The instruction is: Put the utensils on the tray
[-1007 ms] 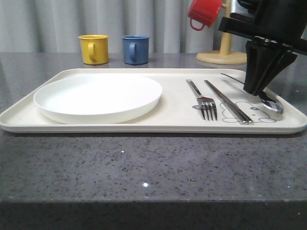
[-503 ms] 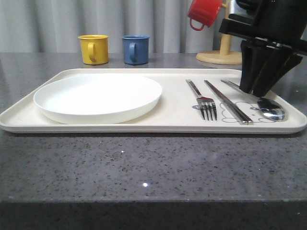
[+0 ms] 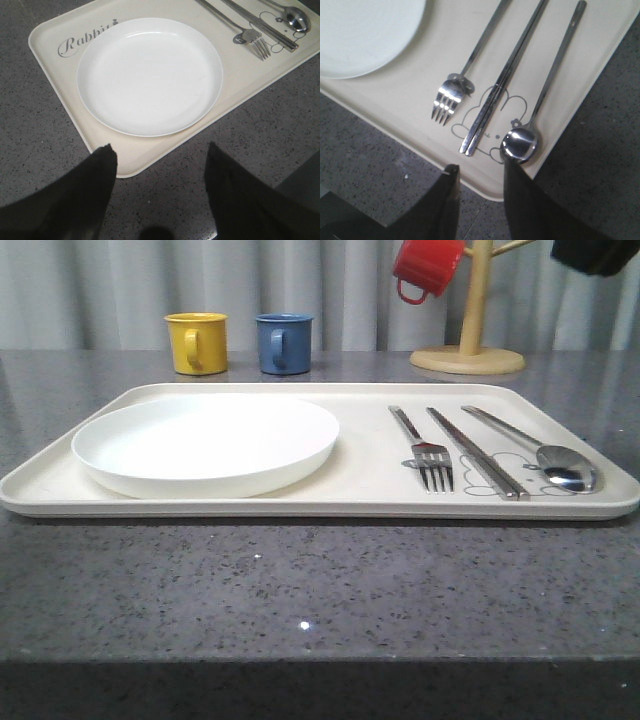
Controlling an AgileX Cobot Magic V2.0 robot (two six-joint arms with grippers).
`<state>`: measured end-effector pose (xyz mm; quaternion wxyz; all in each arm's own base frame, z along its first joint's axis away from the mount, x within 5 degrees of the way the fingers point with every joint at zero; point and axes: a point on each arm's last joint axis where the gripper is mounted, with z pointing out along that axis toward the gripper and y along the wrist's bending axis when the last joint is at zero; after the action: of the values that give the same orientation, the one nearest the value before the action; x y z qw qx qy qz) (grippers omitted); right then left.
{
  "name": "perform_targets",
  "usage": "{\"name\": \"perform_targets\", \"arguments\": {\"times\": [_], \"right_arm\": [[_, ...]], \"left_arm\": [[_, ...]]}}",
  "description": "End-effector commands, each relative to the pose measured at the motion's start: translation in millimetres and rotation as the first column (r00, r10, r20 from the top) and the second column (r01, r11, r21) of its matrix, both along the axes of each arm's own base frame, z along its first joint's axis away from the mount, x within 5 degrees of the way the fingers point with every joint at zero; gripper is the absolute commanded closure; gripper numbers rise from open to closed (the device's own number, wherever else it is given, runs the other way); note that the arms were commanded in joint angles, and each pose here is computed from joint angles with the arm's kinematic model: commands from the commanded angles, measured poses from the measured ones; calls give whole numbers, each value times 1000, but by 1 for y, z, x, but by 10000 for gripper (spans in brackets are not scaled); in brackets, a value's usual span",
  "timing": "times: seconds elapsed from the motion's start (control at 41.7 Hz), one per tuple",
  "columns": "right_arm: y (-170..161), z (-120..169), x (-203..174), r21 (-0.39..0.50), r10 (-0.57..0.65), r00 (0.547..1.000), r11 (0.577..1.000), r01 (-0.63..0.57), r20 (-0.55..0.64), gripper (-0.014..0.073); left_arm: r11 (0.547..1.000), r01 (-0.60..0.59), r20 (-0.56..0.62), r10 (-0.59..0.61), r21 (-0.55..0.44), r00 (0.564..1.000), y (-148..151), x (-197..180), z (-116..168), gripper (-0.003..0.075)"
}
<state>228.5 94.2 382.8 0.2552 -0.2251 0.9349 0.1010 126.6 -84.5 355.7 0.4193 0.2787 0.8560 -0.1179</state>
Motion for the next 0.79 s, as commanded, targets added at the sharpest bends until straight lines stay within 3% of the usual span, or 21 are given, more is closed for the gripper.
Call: {"name": "perform_targets", "arguments": {"times": [0.0,0.216,0.36,0.647,0.767], "right_arm": [[-5,25,-34,31,37,984,999,-43,173,340],[-25,44,-92,82,24,953,995,-51,302,340],[-37,38,-116,106,-23,948,994,-11,317,340],[-45,14,-133,129,-35,936,992,-10,349,340],[-44,9,-132,122,-33,942,992,-9,333,349]], "left_arm": [[998,3,80,2,-63,997,-2,1,14,319],[998,3,80,2,-63,997,-2,1,14,319],[998,3,80,2,-63,997,-2,1,14,319],[997,5,98,3,-75,995,-2,2,16,326],[997,10,108,-2,-72,994,-3,2,16,405]]}}
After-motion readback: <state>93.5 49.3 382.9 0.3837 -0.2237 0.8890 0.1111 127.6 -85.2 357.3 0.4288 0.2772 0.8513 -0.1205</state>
